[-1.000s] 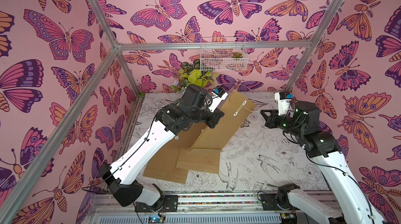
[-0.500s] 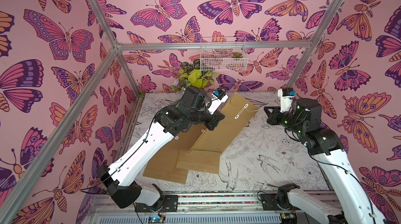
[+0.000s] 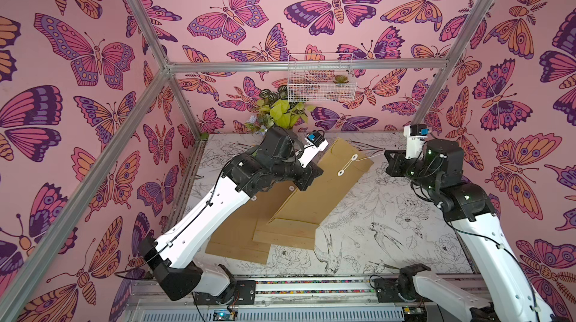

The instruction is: Open the file bag

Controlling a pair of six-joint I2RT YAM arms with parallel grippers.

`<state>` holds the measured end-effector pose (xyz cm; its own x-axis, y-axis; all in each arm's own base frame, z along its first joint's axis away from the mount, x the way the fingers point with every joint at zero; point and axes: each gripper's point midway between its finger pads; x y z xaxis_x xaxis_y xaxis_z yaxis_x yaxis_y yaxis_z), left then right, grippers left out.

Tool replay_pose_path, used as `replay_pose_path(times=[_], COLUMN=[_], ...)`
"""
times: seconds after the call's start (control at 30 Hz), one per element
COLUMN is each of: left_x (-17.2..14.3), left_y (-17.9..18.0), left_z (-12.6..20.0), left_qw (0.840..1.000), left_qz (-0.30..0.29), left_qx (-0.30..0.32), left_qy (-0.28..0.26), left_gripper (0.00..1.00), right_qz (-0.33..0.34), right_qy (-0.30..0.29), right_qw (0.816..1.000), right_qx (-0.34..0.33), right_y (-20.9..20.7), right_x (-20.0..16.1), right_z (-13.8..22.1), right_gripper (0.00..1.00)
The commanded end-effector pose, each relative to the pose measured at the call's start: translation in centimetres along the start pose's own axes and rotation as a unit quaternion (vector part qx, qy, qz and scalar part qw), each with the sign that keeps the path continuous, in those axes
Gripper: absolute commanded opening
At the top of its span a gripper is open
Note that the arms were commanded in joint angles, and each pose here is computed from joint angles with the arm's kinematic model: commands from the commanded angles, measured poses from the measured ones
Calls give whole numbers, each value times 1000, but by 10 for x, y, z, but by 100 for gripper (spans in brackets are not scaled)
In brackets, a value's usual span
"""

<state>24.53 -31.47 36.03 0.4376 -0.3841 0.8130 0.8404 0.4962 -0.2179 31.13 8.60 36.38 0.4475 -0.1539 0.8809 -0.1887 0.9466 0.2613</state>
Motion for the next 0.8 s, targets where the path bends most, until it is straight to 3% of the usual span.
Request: replay_pose_path(times=[0.0,0.63,0.77], left_x=[-5,-15,-19], left_y=[-12,-31,-35], left_z=[8,-6,-7], left_qw=[1000,998,997], left_qz=[-9,-18,-21], left_qx=[-24,-63,-62], left_qy=[0,23,29], left_gripper=[0,0,0], right_qz=[1,7,7], right_qy=[-8,-57,-69], right_qw=[1000,998,997], right_qx=[-18,-4,30], right_y=[-6,4,16], right_x=[10,42,48], right_z=[3,28,32], right_gripper=[0,0,0])
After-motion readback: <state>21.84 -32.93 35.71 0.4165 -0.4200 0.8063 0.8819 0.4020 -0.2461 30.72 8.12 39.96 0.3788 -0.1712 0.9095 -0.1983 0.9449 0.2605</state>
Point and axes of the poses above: each gripper's point midway between its finger pads, its own z axis back along the fingers, its own y axis along the line the jaws close on, x = y × z, and after that the axes turned 2 degrees about z, right-handed
